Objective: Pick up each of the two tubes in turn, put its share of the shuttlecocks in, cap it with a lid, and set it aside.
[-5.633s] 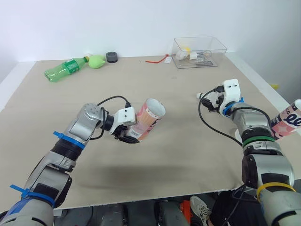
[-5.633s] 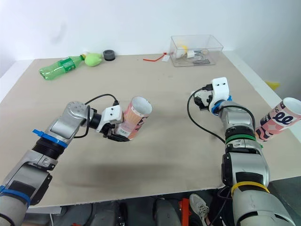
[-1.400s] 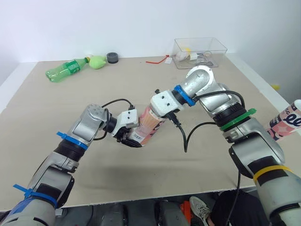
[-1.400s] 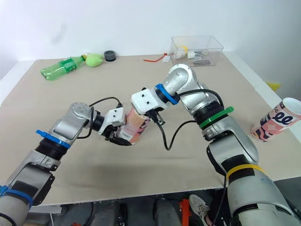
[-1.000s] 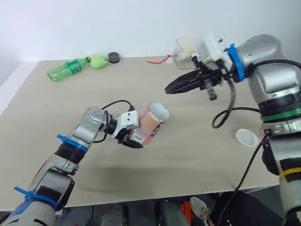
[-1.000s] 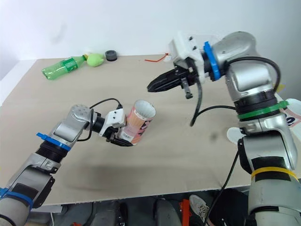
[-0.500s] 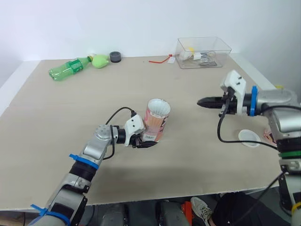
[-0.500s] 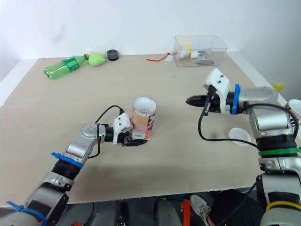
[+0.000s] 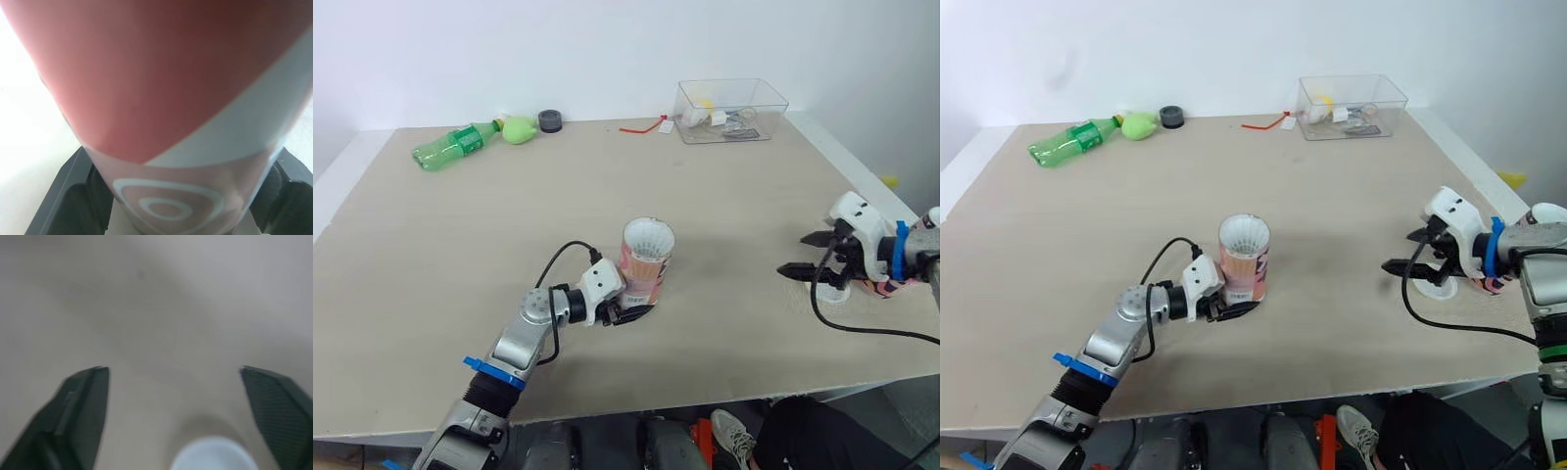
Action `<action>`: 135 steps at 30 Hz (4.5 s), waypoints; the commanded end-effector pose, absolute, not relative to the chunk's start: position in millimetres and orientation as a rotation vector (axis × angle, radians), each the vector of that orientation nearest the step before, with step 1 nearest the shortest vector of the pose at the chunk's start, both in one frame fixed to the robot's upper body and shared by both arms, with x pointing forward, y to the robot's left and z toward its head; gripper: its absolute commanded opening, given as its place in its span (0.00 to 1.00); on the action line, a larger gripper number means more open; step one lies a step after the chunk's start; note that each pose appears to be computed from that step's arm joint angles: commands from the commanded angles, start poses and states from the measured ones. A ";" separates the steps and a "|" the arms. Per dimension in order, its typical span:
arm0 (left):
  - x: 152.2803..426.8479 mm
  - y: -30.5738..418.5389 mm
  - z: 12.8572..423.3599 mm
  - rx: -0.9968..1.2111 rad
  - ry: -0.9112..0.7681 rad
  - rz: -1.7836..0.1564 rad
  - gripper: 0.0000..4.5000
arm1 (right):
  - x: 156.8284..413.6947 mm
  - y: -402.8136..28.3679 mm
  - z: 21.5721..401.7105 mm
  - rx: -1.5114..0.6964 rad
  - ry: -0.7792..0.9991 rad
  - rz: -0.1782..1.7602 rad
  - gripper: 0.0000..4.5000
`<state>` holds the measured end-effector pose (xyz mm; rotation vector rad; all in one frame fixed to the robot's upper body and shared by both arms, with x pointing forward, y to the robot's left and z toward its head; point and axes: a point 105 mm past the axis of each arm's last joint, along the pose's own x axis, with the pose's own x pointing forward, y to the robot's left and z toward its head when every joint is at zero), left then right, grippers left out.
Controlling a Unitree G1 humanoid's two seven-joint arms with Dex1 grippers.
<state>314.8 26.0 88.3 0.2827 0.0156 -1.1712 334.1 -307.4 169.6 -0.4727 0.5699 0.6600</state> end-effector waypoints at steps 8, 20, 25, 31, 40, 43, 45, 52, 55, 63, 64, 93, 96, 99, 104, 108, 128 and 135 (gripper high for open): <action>304.5 21.5 100.6 0.271 -0.036 -1.194 0.68 | 319.4 -332.2 151.7 -0.442 0.760 0.613 0.99; 302.0 26.6 80.0 0.324 0.014 -1.244 0.68 | 316.6 -346.3 141.7 -0.494 0.854 0.570 0.99; 303.5 32.0 72.8 0.359 0.036 -1.264 0.68 | 316.4 -344.4 139.6 -0.554 0.888 0.604 0.99; 304.1 33.8 72.9 0.351 0.039 -1.267 0.68 | 314.4 -344.9 135.6 -0.619 0.935 0.633 0.61; 306.2 33.7 75.6 0.339 0.036 -1.260 0.68 | 311.9 -345.0 131.3 -0.660 0.965 0.665 0.01; 307.4 33.6 76.1 0.341 0.037 -1.258 0.68 | 313.0 -344.4 131.8 -0.666 0.958 0.674 0.01; 307.9 33.5 76.1 0.341 0.038 -1.257 0.68 | 315.3 -342.3 133.9 -0.683 0.935 0.687 0.01; 313.8 36.5 74.9 0.342 0.041 -1.240 0.68 | 329.7 -316.1 163.1 -0.775 0.781 0.784 0.01; 318.1 36.7 76.0 0.337 0.039 -1.229 0.68 | 332.6 -301.5 175.4 -0.813 0.722 0.845 0.01; 327.1 35.6 76.3 0.339 0.037 -1.208 0.68 | 342.2 -261.1 221.0 -0.953 0.519 0.973 0.01; 330.2 35.0 74.8 0.344 0.041 -1.199 0.68 | 344.8 -247.2 239.5 -1.009 0.447 1.005 0.01; 327.7 32.1 60.3 0.318 0.106 -1.238 0.68 | 286.8 -79.4 309.0 -1.398 -0.070 1.747 0.01; 326.4 32.0 59.4 0.315 0.110 -1.239 0.68 | 284.5 -77.1 302.9 -1.407 -0.055 1.782 0.01; 325.8 31.5 59.9 0.309 0.111 -1.238 0.68 | 290.0 -77.9 294.7 -1.424 -0.037 1.789 0.01; 325.4 31.8 60.8 0.302 0.110 -1.234 0.68 | 299.3 -80.5 284.6 -1.442 0.007 1.791 0.01; 325.0 32.1 61.0 0.296 0.111 -1.230 0.68 | 300.5 -80.5 280.2 -1.433 0.016 1.812 0.01; 323.5 32.6 59.9 0.281 0.122 -1.220 0.68 | 307.7 -70.0 274.9 -1.417 0.039 1.838 0.07; 323.5 34.1 58.8 0.282 0.129 -1.221 0.68 | 308.8 -67.5 282.5 -1.403 -0.023 1.825 0.42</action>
